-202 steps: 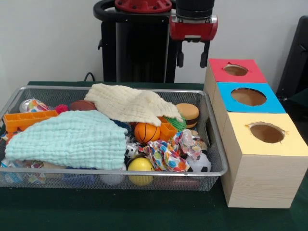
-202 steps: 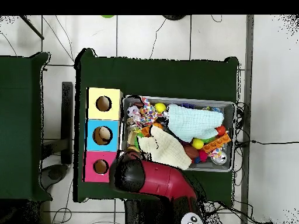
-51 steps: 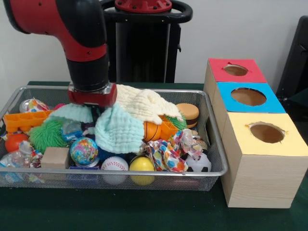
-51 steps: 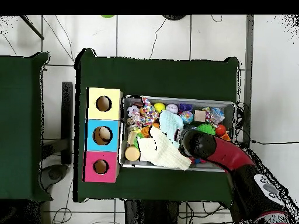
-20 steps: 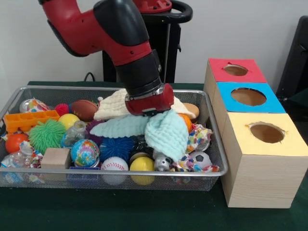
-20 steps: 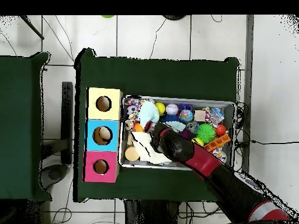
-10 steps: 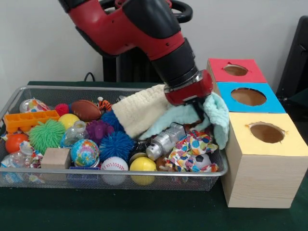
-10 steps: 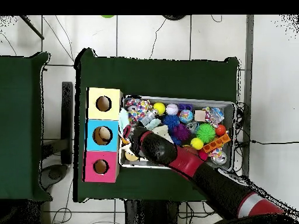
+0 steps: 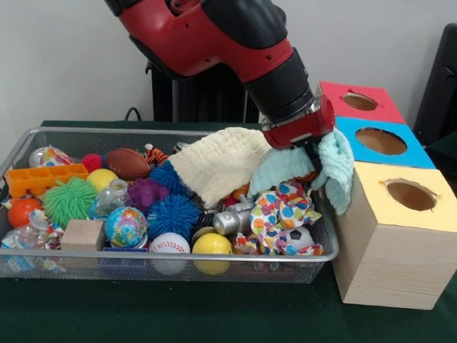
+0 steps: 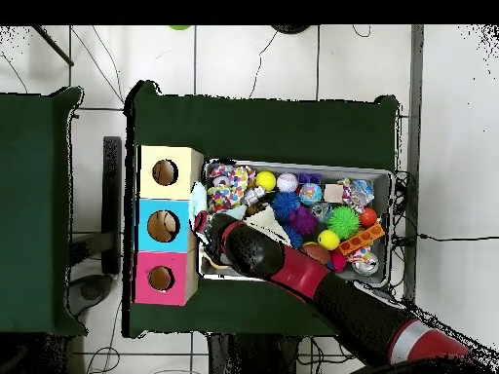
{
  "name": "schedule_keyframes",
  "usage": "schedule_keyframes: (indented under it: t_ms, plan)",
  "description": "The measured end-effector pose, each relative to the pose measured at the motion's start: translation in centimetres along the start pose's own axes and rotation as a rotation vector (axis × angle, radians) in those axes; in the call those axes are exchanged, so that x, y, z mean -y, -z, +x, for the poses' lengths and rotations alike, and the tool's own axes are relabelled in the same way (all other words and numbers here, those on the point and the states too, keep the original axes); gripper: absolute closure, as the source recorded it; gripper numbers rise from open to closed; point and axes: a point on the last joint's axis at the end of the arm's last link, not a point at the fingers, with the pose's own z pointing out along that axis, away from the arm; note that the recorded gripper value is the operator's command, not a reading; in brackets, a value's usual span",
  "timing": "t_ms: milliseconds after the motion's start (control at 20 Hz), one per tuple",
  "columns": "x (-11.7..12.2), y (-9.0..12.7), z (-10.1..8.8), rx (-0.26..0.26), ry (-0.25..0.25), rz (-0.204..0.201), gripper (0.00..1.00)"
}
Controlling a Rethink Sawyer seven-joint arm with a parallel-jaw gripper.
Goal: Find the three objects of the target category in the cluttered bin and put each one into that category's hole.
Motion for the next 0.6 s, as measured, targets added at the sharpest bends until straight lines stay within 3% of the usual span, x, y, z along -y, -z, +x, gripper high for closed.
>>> schedule_keyframes:
  t_ms: [400, 450, 600]
  plan:
    - [1.5, -0.5, -0.4, 0.009, 0.000, 0.045, 1.00]
    - [1.9, -1.1, -0.4, 0.011, 0.019, 0.076, 1.00]
    - [2.0, -1.8, -0.2, 0.011, 0.045, 0.108, 1.00]
